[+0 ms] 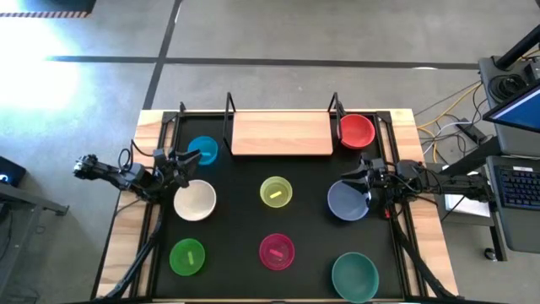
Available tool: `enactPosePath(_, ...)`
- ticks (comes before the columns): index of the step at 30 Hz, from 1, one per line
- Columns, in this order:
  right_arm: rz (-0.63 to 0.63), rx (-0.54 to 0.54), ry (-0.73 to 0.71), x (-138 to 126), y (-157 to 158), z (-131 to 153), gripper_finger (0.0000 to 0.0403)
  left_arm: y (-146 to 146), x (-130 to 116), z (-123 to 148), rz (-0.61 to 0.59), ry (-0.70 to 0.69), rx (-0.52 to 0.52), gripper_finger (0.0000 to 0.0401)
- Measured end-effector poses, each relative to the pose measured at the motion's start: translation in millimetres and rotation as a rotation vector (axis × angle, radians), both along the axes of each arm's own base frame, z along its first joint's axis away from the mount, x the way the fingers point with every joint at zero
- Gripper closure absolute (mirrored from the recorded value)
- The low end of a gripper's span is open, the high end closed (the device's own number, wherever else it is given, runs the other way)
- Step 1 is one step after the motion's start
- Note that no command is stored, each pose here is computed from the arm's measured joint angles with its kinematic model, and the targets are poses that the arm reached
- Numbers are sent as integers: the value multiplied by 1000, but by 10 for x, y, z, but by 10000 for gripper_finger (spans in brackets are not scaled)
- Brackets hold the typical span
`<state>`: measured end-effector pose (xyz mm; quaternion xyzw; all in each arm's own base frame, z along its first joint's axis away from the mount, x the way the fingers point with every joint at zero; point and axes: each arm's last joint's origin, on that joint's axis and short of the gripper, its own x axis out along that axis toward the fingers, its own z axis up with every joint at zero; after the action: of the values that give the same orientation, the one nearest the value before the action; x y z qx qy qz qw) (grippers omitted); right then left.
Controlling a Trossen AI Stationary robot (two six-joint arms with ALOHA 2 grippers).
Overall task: Place and stack bowls onto a shelf
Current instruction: Put the orange bowl on the shelf
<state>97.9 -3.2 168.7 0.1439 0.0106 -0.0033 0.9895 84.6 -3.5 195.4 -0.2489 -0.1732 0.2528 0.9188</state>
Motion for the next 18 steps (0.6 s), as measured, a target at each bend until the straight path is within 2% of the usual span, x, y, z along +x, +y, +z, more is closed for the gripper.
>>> enactPosePath(14,-15,16,-8,1,-4,5,316,0,0,0,0,0,0,265)
enactPosePath(18,-25,-27,-45,1,-7,40,316,0,0,0,0,0,0,265)
